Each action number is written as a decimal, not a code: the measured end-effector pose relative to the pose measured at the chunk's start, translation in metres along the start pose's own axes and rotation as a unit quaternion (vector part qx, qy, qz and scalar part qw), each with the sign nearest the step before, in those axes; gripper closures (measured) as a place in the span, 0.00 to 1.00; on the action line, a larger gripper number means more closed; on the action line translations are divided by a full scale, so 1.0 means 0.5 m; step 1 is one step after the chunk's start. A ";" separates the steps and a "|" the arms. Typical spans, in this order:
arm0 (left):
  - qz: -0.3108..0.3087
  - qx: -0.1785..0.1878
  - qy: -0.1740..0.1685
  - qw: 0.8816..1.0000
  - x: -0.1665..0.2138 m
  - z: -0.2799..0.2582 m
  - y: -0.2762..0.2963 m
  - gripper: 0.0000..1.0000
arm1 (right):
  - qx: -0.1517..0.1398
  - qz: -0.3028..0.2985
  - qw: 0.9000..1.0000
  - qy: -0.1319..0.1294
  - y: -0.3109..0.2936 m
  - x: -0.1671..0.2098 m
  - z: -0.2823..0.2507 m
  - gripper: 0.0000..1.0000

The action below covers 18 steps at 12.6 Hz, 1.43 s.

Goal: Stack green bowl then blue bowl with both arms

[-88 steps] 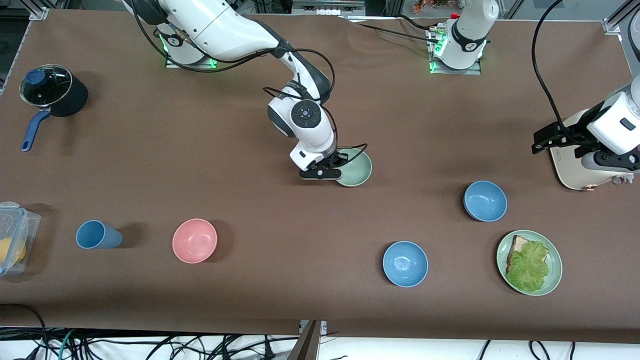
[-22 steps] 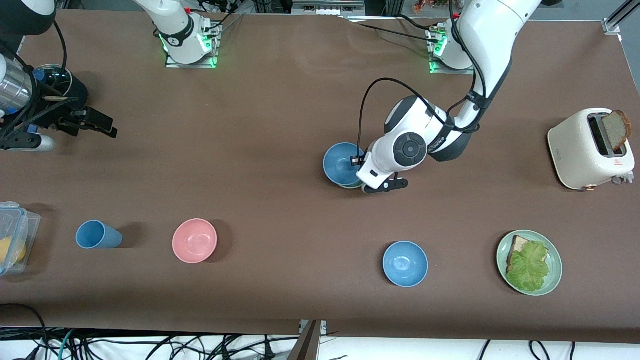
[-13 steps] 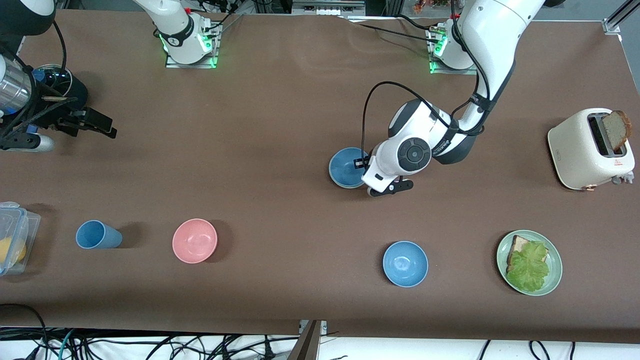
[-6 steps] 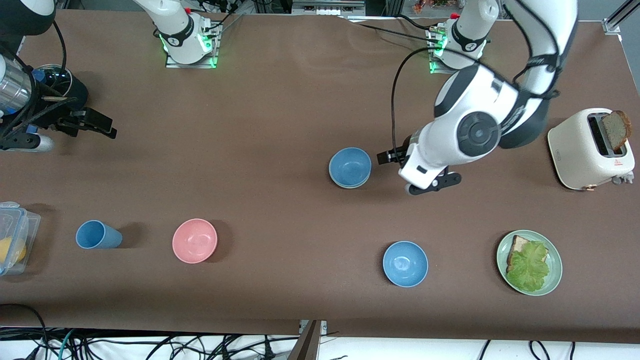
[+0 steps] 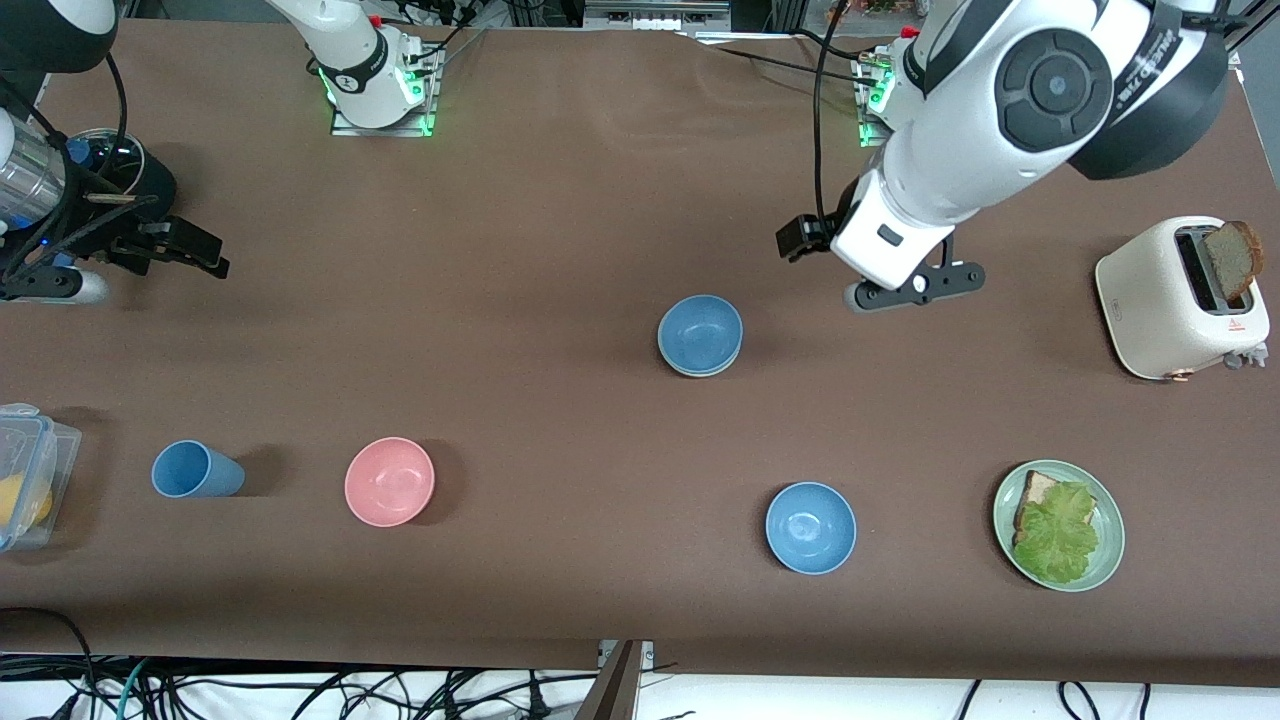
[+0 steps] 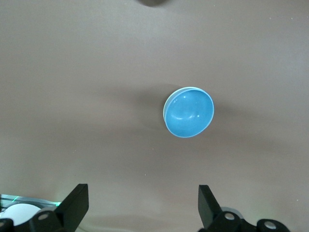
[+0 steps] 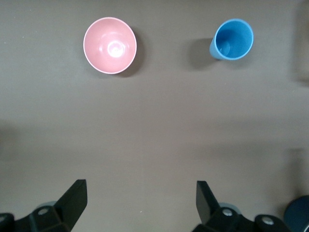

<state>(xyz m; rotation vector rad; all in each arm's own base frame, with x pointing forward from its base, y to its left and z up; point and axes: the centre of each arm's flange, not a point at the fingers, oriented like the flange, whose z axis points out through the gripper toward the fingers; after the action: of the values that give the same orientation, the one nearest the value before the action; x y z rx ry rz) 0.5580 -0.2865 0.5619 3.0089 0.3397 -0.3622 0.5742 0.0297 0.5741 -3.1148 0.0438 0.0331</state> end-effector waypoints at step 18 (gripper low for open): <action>0.152 0.062 0.075 0.984 0.068 -0.075 -0.467 0.00 | -0.005 -0.060 0.998 0.016 -0.008 0.006 -0.005 0.00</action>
<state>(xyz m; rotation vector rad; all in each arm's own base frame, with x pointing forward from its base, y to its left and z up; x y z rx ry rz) 0.5447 -0.0482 0.5747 3.1473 -0.1397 -0.1329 0.5773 0.0336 0.5768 -3.1204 -0.1432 -0.0183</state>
